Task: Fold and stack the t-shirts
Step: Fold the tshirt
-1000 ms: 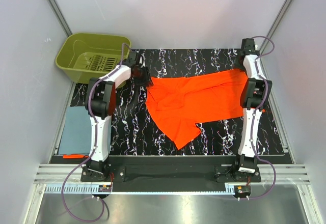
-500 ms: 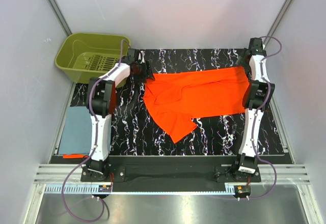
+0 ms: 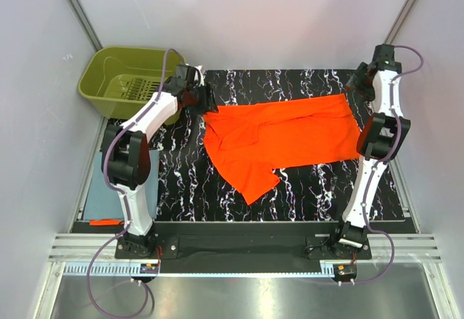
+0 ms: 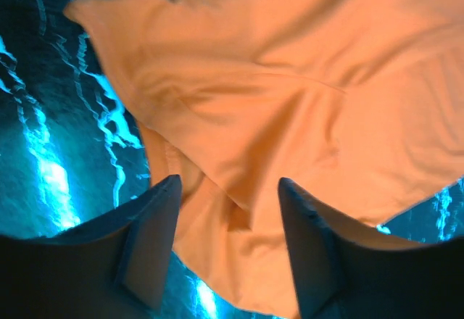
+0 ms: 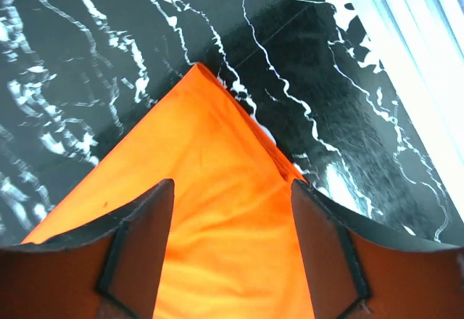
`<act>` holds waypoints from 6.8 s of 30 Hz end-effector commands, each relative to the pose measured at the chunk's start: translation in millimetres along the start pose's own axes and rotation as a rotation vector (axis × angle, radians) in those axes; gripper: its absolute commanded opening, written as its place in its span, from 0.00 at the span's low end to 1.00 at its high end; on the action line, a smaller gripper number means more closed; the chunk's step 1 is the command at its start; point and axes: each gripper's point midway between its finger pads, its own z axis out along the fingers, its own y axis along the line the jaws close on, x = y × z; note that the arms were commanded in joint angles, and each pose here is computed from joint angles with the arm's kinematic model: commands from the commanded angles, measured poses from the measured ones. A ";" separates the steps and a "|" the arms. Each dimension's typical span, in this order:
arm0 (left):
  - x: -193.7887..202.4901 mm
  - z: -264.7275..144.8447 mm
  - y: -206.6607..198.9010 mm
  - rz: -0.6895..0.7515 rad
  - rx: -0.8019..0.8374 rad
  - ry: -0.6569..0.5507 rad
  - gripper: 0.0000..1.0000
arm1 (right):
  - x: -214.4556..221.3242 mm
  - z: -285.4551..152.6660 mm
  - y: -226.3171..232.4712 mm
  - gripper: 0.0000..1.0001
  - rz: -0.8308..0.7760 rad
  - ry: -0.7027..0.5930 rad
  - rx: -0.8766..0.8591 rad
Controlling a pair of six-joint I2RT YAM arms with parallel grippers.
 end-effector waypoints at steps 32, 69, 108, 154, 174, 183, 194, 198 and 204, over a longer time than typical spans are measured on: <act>15.5 71.8 17.9 -0.111 -0.010 0.031 0.41 | 41.1 -3.0 -15.3 0.64 0.118 0.182 -0.163; 3.5 58.1 7.6 -0.077 0.050 0.016 0.00 | 55.3 25.7 -27.0 0.39 0.209 0.202 -0.138; 0.3 36.5 36.8 -0.127 -0.051 -0.033 0.00 | 8.0 14.6 -15.3 0.07 0.271 0.117 -0.199; 224.7 -53.6 -33.6 -0.421 0.050 0.145 0.56 | 236.9 -165.7 59.5 0.68 0.054 0.328 -0.326; 214.8 -14.5 -25.0 -0.561 -0.002 0.079 0.46 | 268.0 -180.3 26.3 0.70 -0.011 0.321 -0.274; 230.4 -7.9 -17.7 -0.565 -0.013 0.112 0.23 | 242.1 -153.6 1.1 0.69 0.149 0.329 -0.195; 211.5 -16.2 -15.4 -0.448 0.054 0.110 0.00 | 182.0 -104.0 -102.1 0.64 0.365 0.247 -0.007; 203.9 -20.1 -21.3 -0.384 0.094 0.113 0.00 | 169.9 -95.6 -128.5 0.61 0.419 0.226 0.022; 193.8 -24.3 -32.7 -0.294 0.150 0.103 0.00 | 159.7 -84.6 -146.1 0.57 0.458 0.198 0.058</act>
